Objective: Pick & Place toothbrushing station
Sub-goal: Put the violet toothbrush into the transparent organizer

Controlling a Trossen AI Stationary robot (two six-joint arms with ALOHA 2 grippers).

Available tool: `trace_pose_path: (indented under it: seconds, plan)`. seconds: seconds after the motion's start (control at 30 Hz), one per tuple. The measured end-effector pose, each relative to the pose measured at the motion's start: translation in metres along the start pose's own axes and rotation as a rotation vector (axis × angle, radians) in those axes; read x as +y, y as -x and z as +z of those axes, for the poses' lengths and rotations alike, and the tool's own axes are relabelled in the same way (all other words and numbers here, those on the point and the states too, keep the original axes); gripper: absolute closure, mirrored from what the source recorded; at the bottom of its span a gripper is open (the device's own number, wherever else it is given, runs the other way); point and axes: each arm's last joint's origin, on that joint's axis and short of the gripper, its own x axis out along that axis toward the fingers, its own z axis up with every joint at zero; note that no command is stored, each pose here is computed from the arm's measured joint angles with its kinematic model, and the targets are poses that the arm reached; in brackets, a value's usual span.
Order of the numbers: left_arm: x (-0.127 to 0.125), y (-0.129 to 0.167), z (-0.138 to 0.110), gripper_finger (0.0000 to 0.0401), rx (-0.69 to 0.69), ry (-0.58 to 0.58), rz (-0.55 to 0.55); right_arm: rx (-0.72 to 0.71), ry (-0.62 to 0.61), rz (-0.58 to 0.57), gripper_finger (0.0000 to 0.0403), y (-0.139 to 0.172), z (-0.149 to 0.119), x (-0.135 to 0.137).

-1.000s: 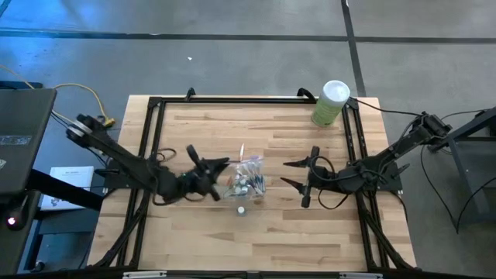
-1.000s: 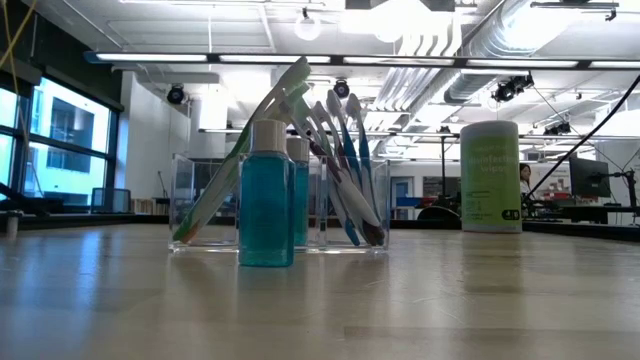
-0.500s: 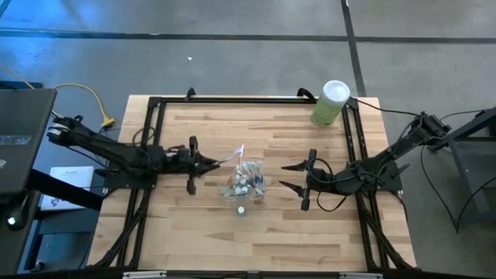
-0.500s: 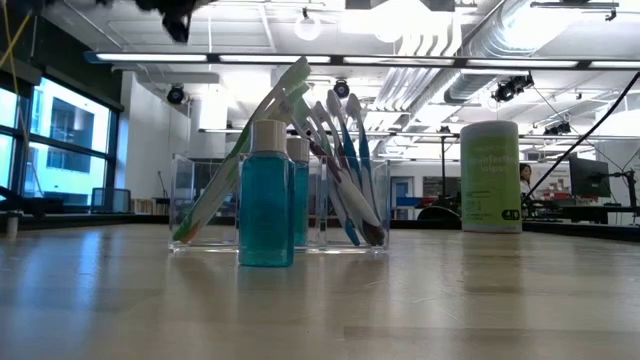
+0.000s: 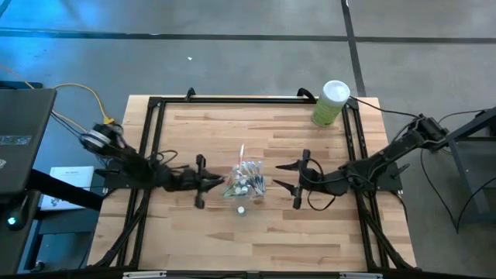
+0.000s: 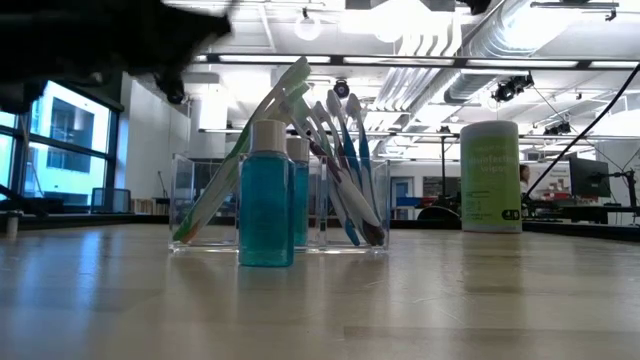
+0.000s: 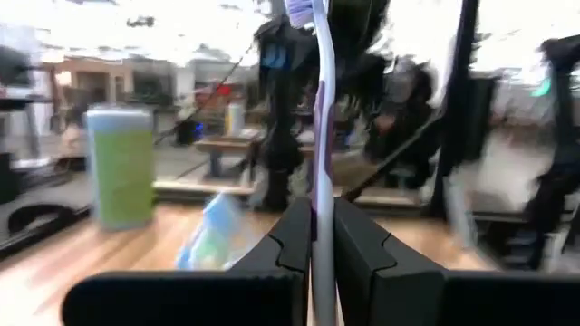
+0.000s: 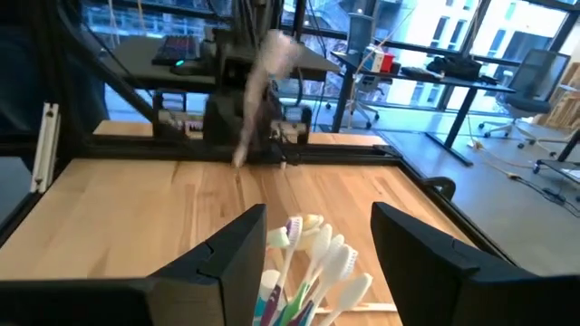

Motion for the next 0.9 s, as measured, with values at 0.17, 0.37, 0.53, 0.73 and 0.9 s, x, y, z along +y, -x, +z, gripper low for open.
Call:
trace_pose_path:
  seconds: [0.17,0.37,0.53,0.73,0.9]
  plan:
    - [-0.005,-0.010,-0.012,0.0385,0.036,-0.012,0.009,-0.002,-0.007,0.048,0.0212,-0.003,0.000,-0.002]
    - [-0.006,-0.009,-0.021,0.0385,0.071,0.037,0.018,-0.004,-0.008,0.056,0.0212,-0.003,0.000,-0.001]
    - [-0.012,-0.009,-0.016,0.0385,0.052,0.030,-0.009,-0.029,-0.019,0.116,0.0212,-0.005,0.003,-0.001]
    - [-0.014,-0.009,-0.016,0.0385,0.052,0.087,-0.007,-0.042,-0.028,0.159,0.0212,-0.006,0.004,-0.002]
    - [-0.016,-0.008,-0.018,0.0385,0.062,0.046,-0.012,-0.042,-0.028,0.164,0.0212,-0.006,0.004,-0.001]
